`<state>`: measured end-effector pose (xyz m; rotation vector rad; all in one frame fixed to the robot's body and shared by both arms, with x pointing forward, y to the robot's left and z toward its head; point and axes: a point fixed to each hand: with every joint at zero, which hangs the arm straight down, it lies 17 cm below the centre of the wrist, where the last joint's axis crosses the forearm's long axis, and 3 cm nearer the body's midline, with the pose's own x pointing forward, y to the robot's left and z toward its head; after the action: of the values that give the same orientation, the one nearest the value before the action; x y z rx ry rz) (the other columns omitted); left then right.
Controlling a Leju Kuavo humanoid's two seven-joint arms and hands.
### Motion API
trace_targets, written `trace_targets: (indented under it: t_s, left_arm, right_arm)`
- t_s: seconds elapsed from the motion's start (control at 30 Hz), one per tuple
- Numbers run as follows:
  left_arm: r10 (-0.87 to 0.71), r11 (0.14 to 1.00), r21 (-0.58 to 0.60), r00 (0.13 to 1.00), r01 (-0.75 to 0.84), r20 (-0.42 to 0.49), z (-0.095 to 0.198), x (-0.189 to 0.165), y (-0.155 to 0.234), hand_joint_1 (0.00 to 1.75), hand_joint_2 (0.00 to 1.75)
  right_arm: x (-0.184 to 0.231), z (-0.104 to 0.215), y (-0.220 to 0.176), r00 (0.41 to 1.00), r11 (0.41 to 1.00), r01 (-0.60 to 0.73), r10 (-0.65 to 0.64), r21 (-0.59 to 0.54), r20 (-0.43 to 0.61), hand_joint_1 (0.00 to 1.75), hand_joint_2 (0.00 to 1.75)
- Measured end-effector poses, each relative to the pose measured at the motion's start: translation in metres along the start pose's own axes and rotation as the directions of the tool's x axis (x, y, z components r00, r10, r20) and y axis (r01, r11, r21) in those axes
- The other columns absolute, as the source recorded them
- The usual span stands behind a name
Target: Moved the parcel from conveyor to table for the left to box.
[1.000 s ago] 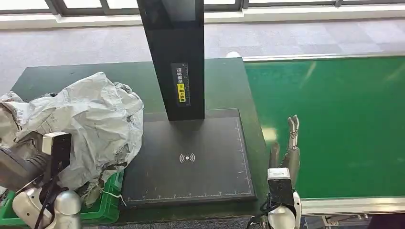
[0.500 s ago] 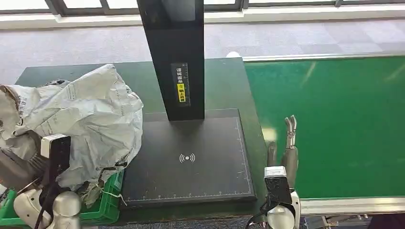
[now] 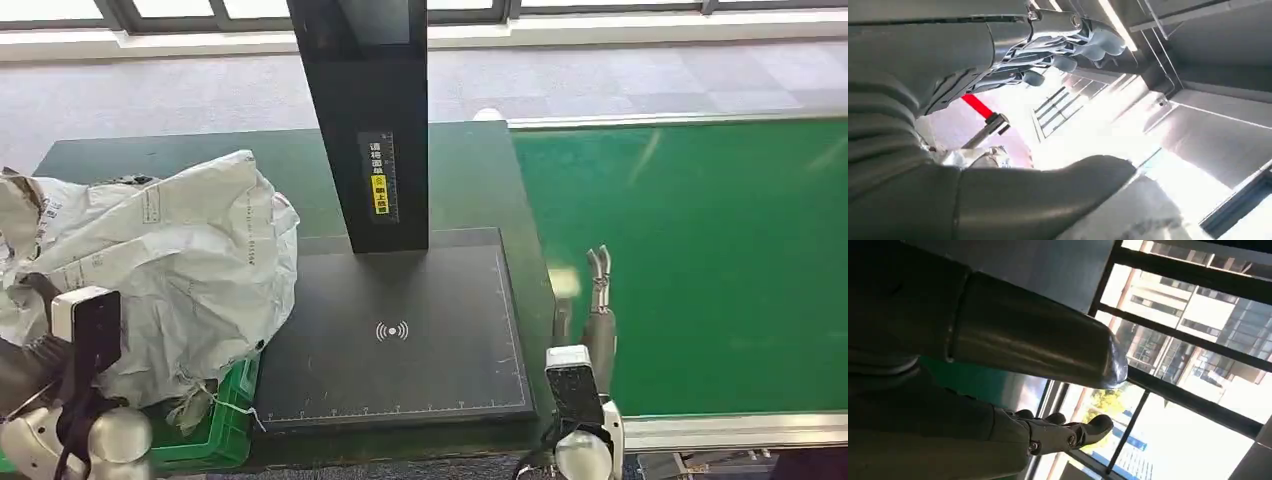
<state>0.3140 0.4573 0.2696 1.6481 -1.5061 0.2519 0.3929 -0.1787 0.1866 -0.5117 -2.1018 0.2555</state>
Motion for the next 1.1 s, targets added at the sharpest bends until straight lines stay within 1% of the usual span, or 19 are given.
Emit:
trace_targets:
  t_s: [0.6, 0.73, 0.83, 0.97, 1.03, 1.1]
  left_arm:
    - [-0.088, 0.995, 0.043, 0.996, 0.087, 0.001, -0.007, -0.002, 0.018, 0.0, 1.75]
    - [-0.163, 0.985, 0.064, 0.987, 0.163, -0.004, -0.009, -0.003, 0.028, 0.0, 1.75]
    - [-0.228, 0.971, 0.065, 0.973, 0.23, -0.023, -0.008, -0.008, 0.028, 0.0, 1.75]
    - [-0.26, 0.965, 0.018, 0.965, 0.261, -0.032, 0.001, -0.019, 0.013, 0.0, 1.75]
    - [-0.235, 0.972, -0.022, 0.971, 0.234, -0.035, 0.008, -0.026, 0.0, 0.0, 1.75]
    - [-0.17, 0.982, -0.089, 0.985, 0.167, -0.03, 0.019, -0.032, -0.02, 0.0, 1.75]
  right_arm:
    - [-0.005, -0.004, 0.01, 1.0, 0.999, -0.015, 0.016, 0.031, -0.009, 0.0, 0.0]
    - [-0.007, -0.006, 0.013, 1.0, 0.999, -0.026, 0.026, 0.046, -0.015, 0.0, 0.0]
    - [-0.009, -0.006, 0.015, 0.999, 0.998, -0.028, 0.029, 0.051, -0.019, 0.0, 0.0]
    - [-0.008, -0.009, 0.016, 0.999, 0.998, -0.029, 0.03, 0.051, -0.017, 0.0, 0.0]
    - [-0.009, -0.009, 0.016, 0.999, 0.998, -0.03, 0.031, 0.052, -0.021, 0.0, 0.0]
    - [-0.009, -0.009, 0.016, 0.999, 0.998, -0.031, 0.032, 0.052, -0.02, 0.0, 0.0]
